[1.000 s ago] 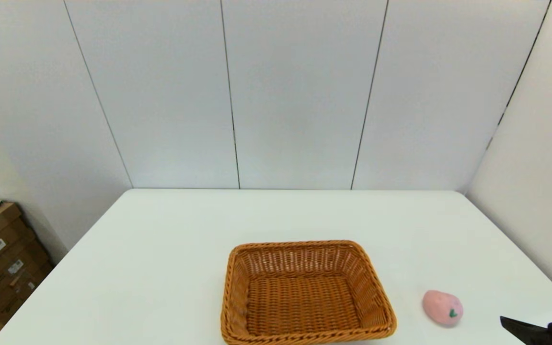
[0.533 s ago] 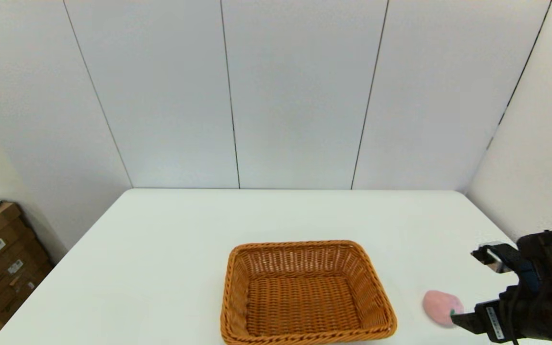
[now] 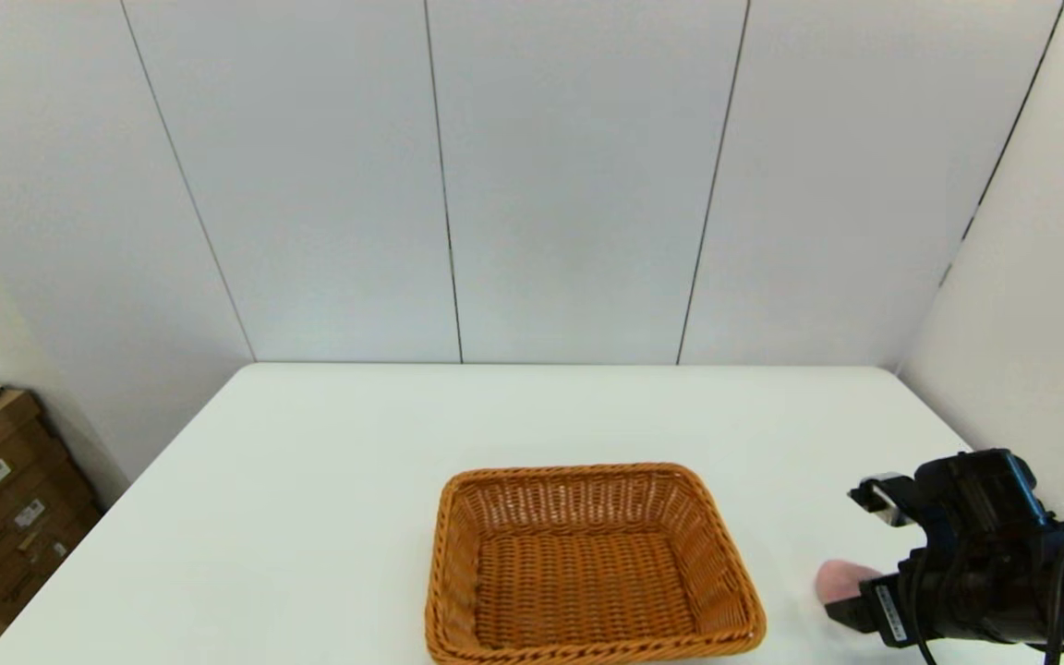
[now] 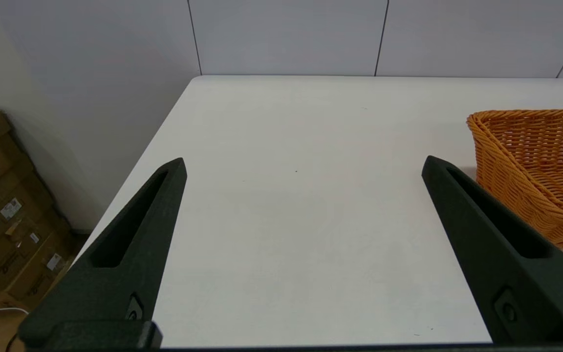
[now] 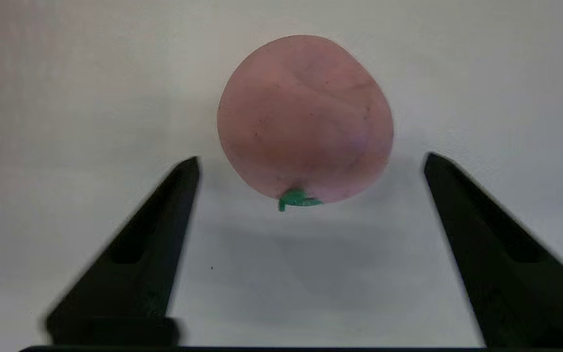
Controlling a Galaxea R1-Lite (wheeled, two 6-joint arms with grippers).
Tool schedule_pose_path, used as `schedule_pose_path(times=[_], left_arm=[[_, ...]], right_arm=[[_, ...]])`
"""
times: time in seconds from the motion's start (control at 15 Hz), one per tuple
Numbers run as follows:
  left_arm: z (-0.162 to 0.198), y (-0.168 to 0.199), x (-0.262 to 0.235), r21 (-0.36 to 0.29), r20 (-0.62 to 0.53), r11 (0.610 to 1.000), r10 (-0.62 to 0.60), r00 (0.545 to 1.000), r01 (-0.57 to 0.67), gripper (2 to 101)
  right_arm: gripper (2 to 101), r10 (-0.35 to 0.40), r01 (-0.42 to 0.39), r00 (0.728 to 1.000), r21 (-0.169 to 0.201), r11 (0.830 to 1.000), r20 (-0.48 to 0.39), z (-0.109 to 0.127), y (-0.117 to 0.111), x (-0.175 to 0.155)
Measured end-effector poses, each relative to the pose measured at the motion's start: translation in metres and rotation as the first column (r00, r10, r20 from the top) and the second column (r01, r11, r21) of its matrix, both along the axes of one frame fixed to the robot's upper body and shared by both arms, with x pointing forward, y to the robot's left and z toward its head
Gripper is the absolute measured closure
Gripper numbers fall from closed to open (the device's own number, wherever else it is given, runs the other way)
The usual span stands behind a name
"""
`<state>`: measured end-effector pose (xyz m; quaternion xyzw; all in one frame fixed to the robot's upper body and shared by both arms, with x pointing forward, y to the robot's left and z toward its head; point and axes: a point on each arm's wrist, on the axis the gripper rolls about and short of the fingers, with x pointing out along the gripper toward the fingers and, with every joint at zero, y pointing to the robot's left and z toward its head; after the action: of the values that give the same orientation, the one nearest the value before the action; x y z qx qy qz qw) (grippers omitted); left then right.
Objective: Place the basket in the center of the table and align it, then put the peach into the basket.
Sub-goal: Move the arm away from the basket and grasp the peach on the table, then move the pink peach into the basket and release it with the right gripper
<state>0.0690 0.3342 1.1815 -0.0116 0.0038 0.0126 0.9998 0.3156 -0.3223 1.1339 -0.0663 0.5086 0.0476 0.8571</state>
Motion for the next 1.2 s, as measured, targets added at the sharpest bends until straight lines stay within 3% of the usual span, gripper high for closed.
schedule_pose_path(times=[0.4,0.47,0.73,0.87,1.0,1.2], left_arm=[[0.000,0.000,0.000,0.000,0.000,1.000,0.001,1.000,-0.001,5.4],[0.000,0.000,0.000,0.000,0.000,1.000,0.001,1.000,-0.001,5.4],[0.000,0.000,0.000,-0.002,0.000,1.000,0.002,1.000,-0.002,5.4],[0.000,0.000,0.000,-0.005,0.000,1.000,0.002,1.000,-0.002,5.4],[0.000,0.000,0.000,-0.005,0.000,1.000,0.002,1.000,-0.002,5.4],[0.000,0.000,0.000,-0.003,0.001,1.000,0.001,1.000,-0.001,5.4]], right_arm=[[64.0,-0.010,0.009,0.998,0.016,1.000,0.061,-0.001,0.003,0.004],[97.7,-0.009,0.008,0.998,0.017,1.000,0.070,-0.001,0.003,0.003],[97.1,-0.011,0.008,0.992,0.022,1.000,0.125,-0.001,0.003,0.000],[97.1,-0.019,0.011,0.977,0.036,0.999,0.212,0.005,0.003,0.001],[97.1,-0.013,-0.012,0.940,0.070,0.997,0.341,0.023,0.012,0.004],[97.1,0.087,-0.155,0.876,0.106,0.982,0.474,0.062,0.054,0.007]])
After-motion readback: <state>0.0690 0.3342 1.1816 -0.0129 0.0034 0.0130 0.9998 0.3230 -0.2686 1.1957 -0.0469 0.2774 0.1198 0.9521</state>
